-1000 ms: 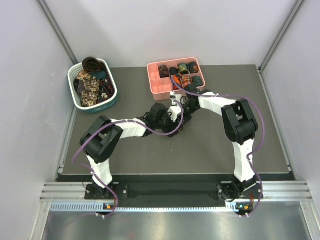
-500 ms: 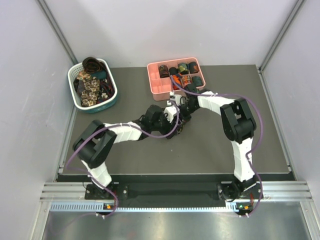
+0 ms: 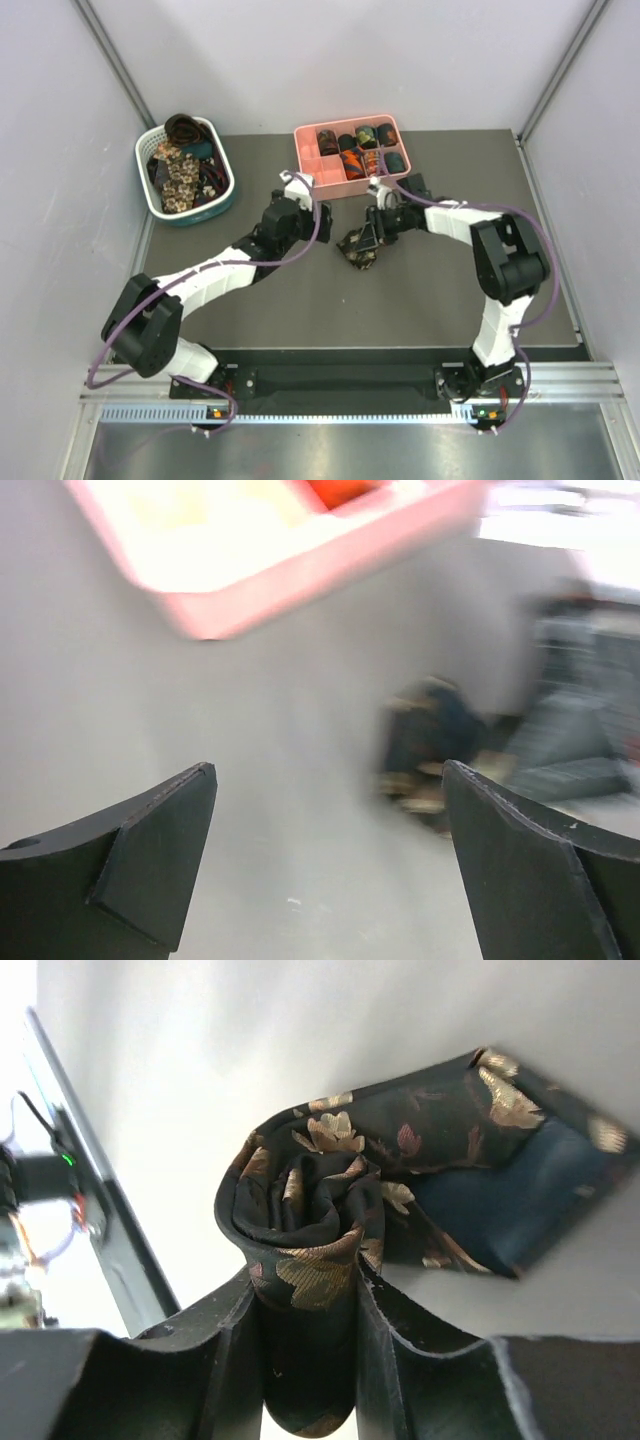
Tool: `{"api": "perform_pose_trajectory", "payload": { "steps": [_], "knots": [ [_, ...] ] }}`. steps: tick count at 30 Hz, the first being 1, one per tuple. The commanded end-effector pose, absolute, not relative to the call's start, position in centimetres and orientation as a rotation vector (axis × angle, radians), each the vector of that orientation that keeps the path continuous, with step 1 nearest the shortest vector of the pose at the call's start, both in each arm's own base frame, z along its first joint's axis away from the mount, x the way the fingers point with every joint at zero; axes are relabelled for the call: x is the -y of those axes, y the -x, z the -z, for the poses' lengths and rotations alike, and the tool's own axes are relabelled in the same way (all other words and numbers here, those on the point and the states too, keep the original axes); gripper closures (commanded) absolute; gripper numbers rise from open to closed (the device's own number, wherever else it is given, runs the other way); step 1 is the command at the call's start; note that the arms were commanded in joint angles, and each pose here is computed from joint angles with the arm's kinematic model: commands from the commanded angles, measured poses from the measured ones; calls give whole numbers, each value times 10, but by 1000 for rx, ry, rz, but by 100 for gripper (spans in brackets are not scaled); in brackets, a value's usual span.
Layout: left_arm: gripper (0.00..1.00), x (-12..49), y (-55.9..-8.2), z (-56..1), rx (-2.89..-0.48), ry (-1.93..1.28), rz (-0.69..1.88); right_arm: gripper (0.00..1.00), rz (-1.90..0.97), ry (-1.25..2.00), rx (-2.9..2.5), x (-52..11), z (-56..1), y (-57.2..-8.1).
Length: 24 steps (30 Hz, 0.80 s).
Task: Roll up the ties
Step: Place the rolled tie into the container
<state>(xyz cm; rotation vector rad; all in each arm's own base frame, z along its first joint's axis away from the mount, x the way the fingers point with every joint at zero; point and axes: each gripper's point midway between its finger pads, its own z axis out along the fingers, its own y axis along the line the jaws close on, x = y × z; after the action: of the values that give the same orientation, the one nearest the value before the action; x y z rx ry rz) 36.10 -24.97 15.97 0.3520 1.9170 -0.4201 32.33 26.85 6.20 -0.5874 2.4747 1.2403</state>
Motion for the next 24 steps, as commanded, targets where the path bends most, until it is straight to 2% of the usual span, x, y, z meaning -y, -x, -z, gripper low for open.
{"api": "perform_pose_trajectory", "payload": {
  "steps": [1, 6, 7, 11, 12, 13, 16, 24],
  "knots": [
    [1, 191, -410, -182, -1904, 131, 211, 100, -1209, 484, -2199, -254, -135, -367],
    [1, 169, -452, -163, -2057, 361, 273, 100, -1030, 430, -2157, -231, -158, -379],
    [1, 174, -463, -174, -2060, 363, 332, 100, -1023, 423, -2146, -228, -162, -379],
    [5, 166, -495, -153, -2101, 408, 251, 100, -987, 380, -2072, -215, -186, -384],
    [10, 166, -496, -147, -2127, 407, 231, 100, -985, 356, -2065, -210, -189, -386],
    [12, 171, -507, -157, -2109, 404, 245, 100, -977, 346, -2057, -207, -191, -387],
    [19, 179, -519, -136, -2152, 392, 246, 100, -951, 311, -2023, -196, -205, -389],
    [27, 192, -547, -113, -2180, 398, 235, 100, -874, 257, -2003, -166, -228, -385]
  ]
}}
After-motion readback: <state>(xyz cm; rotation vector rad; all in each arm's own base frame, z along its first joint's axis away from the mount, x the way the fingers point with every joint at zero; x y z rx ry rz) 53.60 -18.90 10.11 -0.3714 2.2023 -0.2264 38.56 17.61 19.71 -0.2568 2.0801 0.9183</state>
